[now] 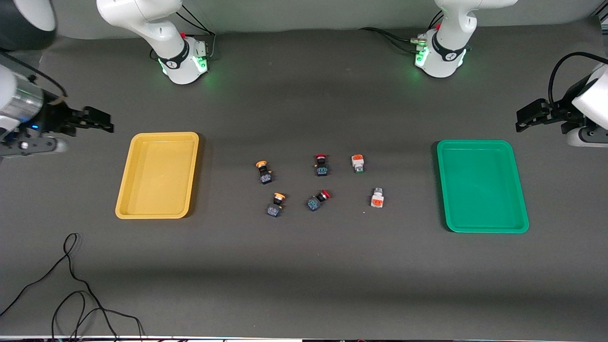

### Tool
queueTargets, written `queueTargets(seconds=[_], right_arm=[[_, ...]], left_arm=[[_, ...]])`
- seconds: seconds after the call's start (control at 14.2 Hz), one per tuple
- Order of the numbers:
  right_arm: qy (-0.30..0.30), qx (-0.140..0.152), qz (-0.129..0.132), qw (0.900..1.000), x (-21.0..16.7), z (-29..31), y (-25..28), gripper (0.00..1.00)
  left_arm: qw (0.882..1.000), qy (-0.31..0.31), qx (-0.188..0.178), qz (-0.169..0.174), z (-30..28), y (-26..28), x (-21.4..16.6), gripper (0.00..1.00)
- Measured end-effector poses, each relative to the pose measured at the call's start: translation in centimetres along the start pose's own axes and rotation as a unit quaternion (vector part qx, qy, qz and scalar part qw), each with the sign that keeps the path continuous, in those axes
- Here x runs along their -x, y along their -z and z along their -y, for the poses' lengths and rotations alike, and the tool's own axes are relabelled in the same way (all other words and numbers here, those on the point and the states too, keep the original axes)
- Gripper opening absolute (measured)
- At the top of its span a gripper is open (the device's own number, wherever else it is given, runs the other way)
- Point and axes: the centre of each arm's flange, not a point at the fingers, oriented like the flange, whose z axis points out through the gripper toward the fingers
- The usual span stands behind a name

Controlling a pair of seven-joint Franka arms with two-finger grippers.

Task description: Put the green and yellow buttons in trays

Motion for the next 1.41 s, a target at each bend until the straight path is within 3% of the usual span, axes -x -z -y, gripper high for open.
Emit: queueTargets(seconds=[0.14,0.42,0.77,0.98,1.41], right_arm=[[0.007,0.001,0.012,1.0,-1.1,3.2,-1.8,1.0],[-0.042,-0.022,0.021,0.999,-3.9,10.3,-7.9,1.0],[-0.074,0.014,0.028,0.997,-3.9,21.7,-17.4,1.0],[-0.06,0.032,0.029,0.997,-3.4,26.2,-21.1,1.0],[-0.068,0.047,0.002,0.997,-6.8,27.5,-30.3,1.0]], left_arm=[[1.0,0.0,0.0,-0.001,0.0,0.1,0.0,1.0],[1.0,0.0,0.0,-0.001,0.0,0.1,0.1,1.0],[1.0,-0.003,-0.001,-0.005,-1.2,-0.1,-0.1,1.0],[1.0,0.011,-0.002,-0.017,-7.2,-2.8,-0.7,1.0],[1.0,-0.008,-0.007,-0.013,-18.9,-14.0,1.3,1.0]])
